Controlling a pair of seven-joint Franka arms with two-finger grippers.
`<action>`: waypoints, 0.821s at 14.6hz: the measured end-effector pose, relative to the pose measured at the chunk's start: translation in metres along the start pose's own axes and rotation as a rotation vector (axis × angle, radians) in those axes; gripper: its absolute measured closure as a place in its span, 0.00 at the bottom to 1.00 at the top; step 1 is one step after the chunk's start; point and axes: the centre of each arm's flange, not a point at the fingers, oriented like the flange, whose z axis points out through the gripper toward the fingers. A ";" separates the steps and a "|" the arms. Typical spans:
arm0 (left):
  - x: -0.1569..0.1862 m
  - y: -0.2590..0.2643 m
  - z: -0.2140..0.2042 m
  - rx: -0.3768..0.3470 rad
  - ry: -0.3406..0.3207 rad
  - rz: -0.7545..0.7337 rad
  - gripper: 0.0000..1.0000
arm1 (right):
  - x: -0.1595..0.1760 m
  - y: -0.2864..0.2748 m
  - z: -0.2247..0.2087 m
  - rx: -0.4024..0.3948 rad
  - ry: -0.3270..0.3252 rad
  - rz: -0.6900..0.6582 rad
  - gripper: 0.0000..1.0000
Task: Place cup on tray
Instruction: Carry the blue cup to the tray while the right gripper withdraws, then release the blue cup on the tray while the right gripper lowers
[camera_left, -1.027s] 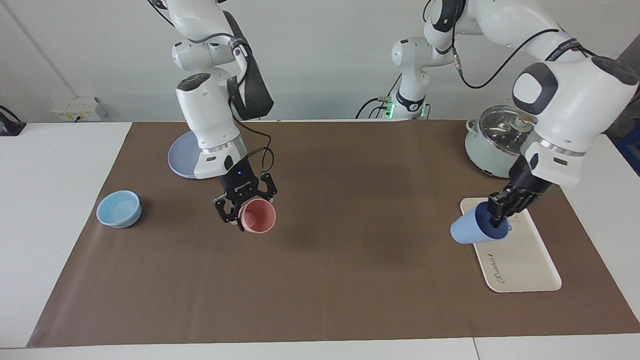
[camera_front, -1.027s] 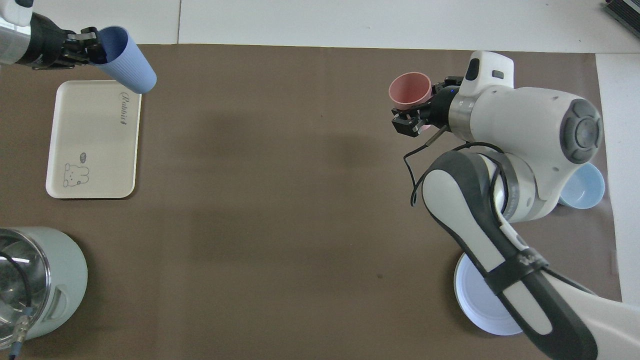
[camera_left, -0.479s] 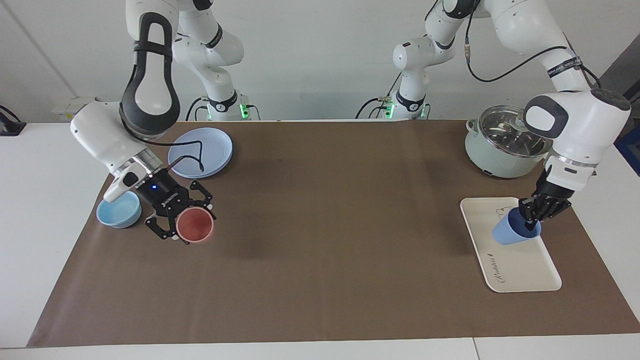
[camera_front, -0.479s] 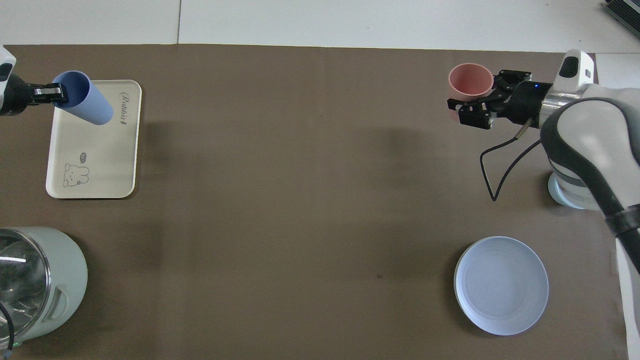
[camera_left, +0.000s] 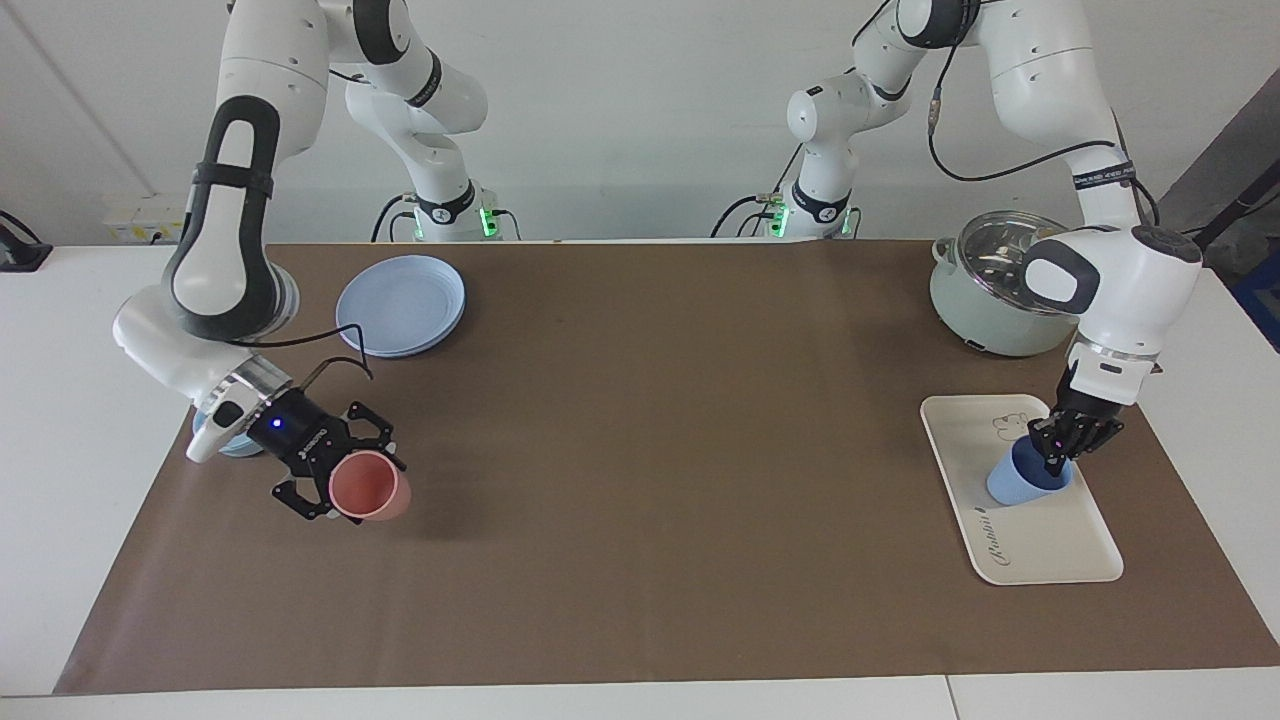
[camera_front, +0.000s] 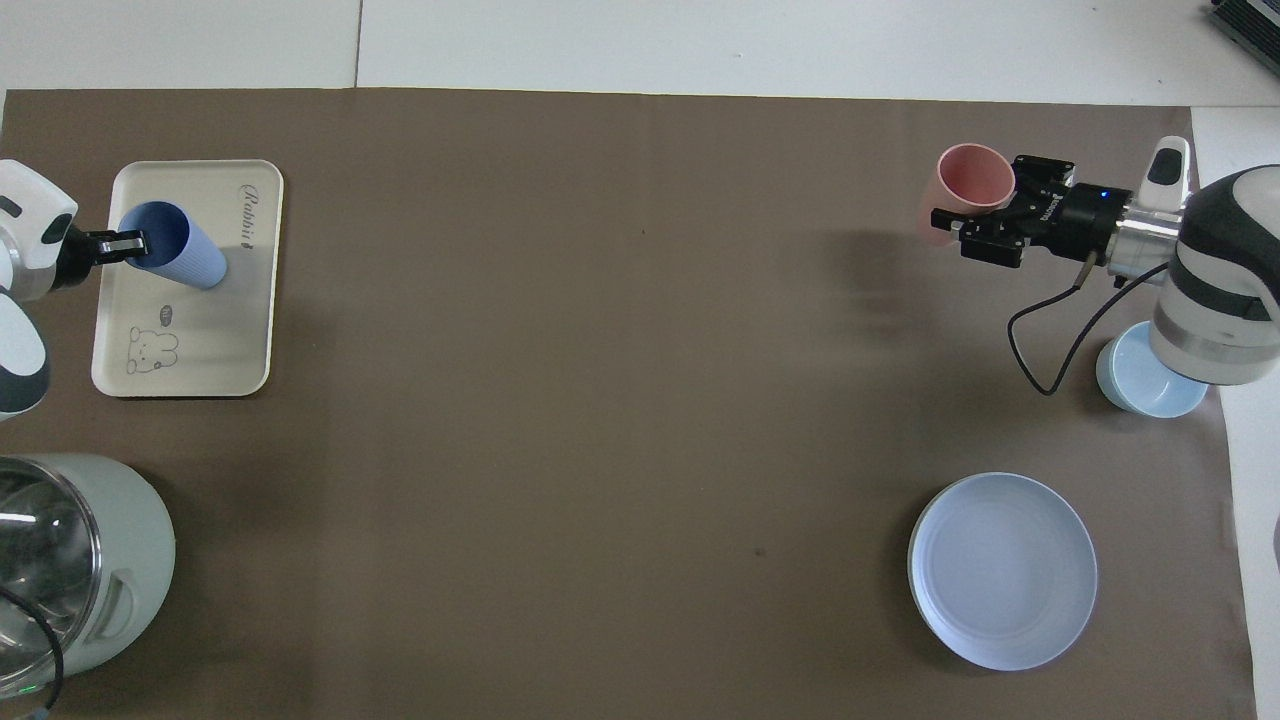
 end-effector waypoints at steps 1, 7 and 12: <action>0.002 0.001 -0.002 -0.012 0.008 -0.018 0.87 | -0.008 0.008 0.003 0.015 0.003 -0.012 0.17; 0.031 0.015 -0.030 -0.063 -0.034 -0.009 0.21 | -0.040 0.028 0.004 0.062 0.041 -0.159 0.17; 0.067 0.053 -0.101 -0.058 -0.179 0.050 0.00 | -0.064 0.023 0.009 0.067 0.060 -0.212 0.17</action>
